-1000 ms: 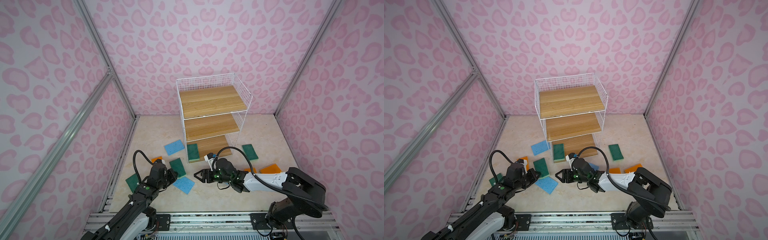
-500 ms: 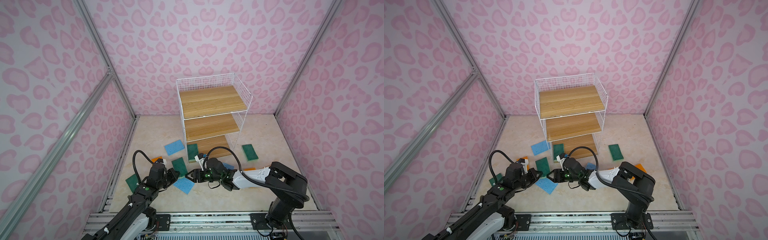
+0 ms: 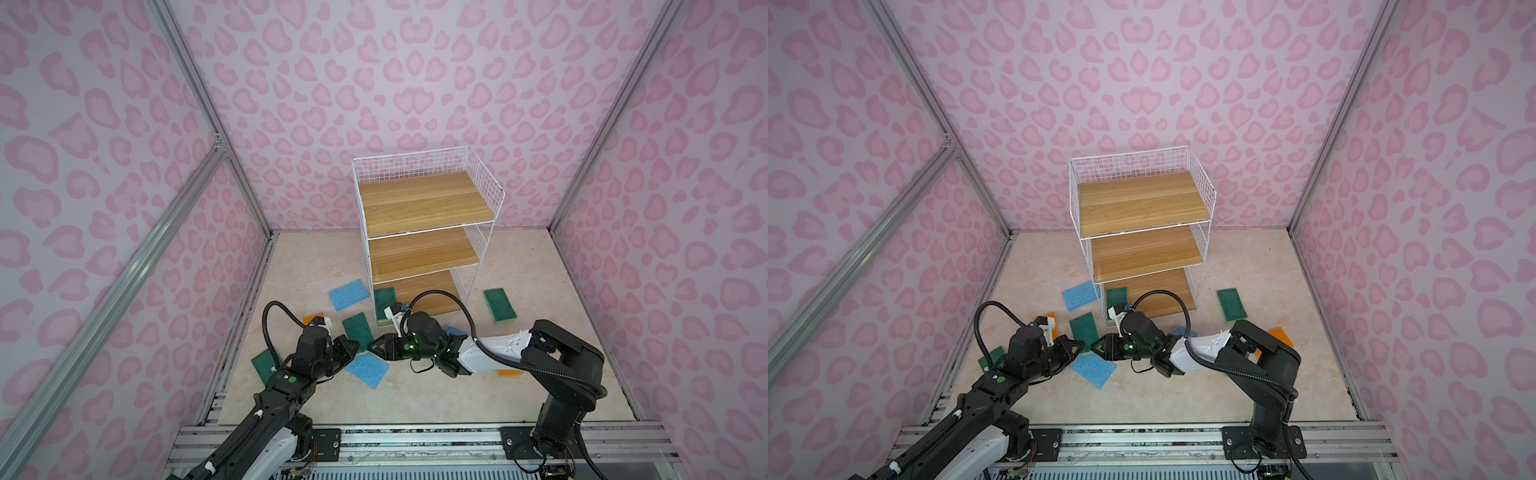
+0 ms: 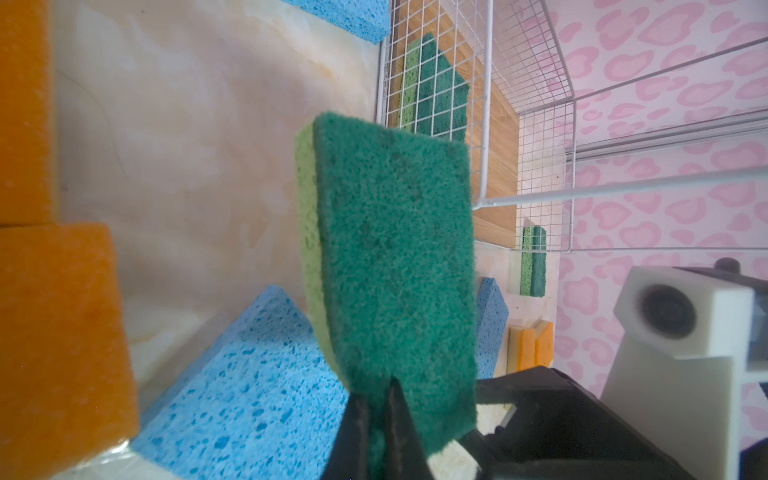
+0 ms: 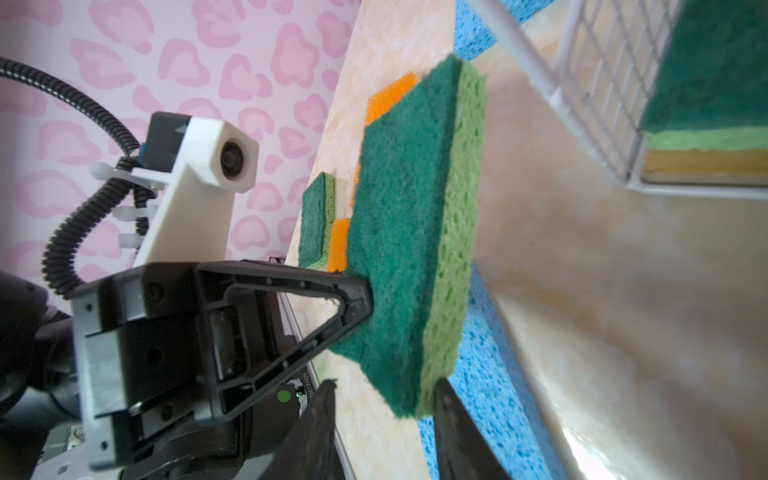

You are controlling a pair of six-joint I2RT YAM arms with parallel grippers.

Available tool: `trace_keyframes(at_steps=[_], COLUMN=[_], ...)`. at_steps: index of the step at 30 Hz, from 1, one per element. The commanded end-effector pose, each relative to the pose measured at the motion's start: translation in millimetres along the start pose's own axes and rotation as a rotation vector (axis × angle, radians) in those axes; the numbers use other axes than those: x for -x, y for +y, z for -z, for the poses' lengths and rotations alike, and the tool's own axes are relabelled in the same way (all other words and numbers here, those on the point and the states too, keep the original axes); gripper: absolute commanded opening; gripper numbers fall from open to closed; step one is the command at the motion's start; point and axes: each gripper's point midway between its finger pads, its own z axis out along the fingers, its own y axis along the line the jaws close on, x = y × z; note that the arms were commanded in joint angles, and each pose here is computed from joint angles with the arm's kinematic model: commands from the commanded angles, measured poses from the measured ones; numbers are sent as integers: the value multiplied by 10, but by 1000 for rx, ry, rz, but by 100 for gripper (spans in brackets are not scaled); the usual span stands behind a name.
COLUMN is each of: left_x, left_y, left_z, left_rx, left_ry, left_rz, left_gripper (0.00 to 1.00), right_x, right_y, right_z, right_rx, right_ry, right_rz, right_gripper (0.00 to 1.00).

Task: Place and organize the cleaning sponges onto the shelf
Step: 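Grasp the second green sponge with the right gripper, then open the left gripper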

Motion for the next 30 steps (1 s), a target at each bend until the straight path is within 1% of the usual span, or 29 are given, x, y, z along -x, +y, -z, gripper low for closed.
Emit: trace_keyframes(at_steps=[1, 9, 11, 12, 15, 18, 19, 20, 21, 24, 27, 29, 30], left_x=[15, -13, -16, -15, -2, -2, -8, -11, -7, -12, -7, -5, 1], left_y=[-130, -124, -141, -156, -190, -200, -193, -200, -194, -193, -188, -174, -173], left_z=[19, 19, 29, 39, 68, 82, 81, 85, 87, 94, 106, 108, 109], left_rx=[-46, -51, -59, -66, -80, -86, -84, -88, -85, -85, -80, -71, -69], left_ry=[3, 10, 10, 8, -3, -7, -5, -5, -7, -10, -16, -17, -20], left_rz=[-7, -19, -29, -35, -46, -55, -57, -62, -64, -75, -84, -86, -90], left_gripper=[4, 4, 4, 6, 18, 33, 35, 45, 51, 69, 83, 90, 91], right_x=[17, 55, 61, 56, 44, 35, 33, 33, 40, 43, 34, 29, 22], right_y=[36, 18, 3, -2, -32, -52, -61, -66, -73, -110, -154, -194, -217], right_z=[-20, 1, 18, 24, 36, 63, 76, 90, 110, 172, 238, 289, 318], right_rx=[15, 6, 0, -4, -14, -18, -20, -21, -21, -30, -40, -49, -55], right_ry=[-8, -20, -24, -24, -18, -17, -18, -20, -23, -30, -35, -39, -40], right_rz=[13, 21, 24, 26, 28, 25, 24, 25, 24, 22, 20, 18, 17], right_gripper=[34, 12, 9, 7, 5, 4, 4, 3, 3, 3, 3, 2, 2])
